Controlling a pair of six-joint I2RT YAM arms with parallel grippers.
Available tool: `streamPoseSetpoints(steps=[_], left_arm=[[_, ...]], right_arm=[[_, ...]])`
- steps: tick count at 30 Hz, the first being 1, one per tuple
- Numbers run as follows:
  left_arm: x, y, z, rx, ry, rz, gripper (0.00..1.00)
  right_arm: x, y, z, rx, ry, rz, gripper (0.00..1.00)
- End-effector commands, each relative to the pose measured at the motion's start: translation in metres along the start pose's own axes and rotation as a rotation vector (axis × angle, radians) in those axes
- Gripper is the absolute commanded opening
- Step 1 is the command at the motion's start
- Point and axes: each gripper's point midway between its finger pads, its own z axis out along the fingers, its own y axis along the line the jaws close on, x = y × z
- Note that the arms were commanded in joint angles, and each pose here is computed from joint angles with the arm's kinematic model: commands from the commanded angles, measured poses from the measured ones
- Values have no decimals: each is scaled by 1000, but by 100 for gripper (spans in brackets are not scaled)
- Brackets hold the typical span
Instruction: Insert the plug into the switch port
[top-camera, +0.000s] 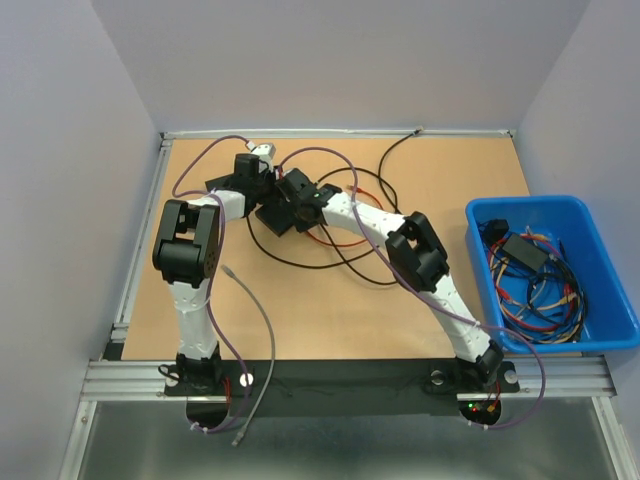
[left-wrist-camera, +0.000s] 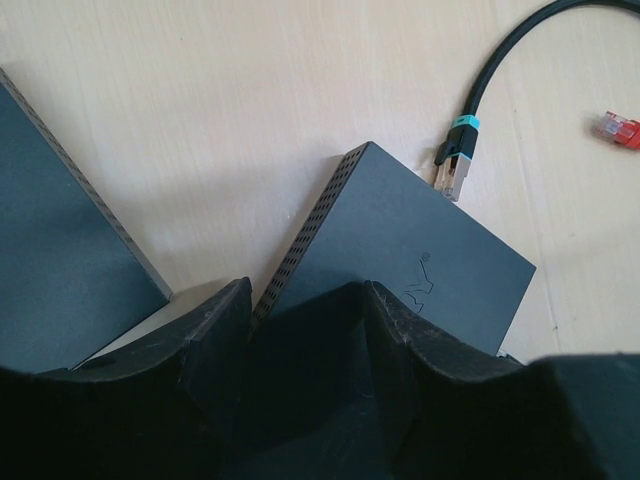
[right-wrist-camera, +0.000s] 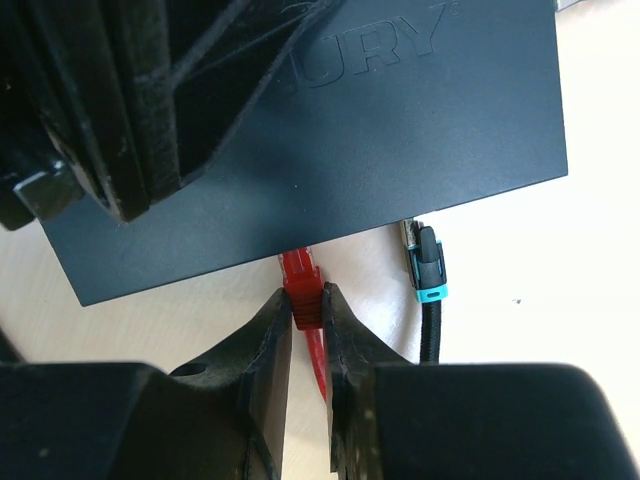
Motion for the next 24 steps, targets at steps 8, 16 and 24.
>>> streamPoseSetpoints(steps=[8,16,24], left_arm=[[142,-48,-21,127,457,-86,57],[147,-53,-22,146,472,-84,57],[151,-51,-20,131,485,-75,57]], right_arm=[[-163,-22,-23,-108,-608,184,0],[-196,-1,-73,-306,-835,129,0],[-220,15,-98,-403,-909,80,0]])
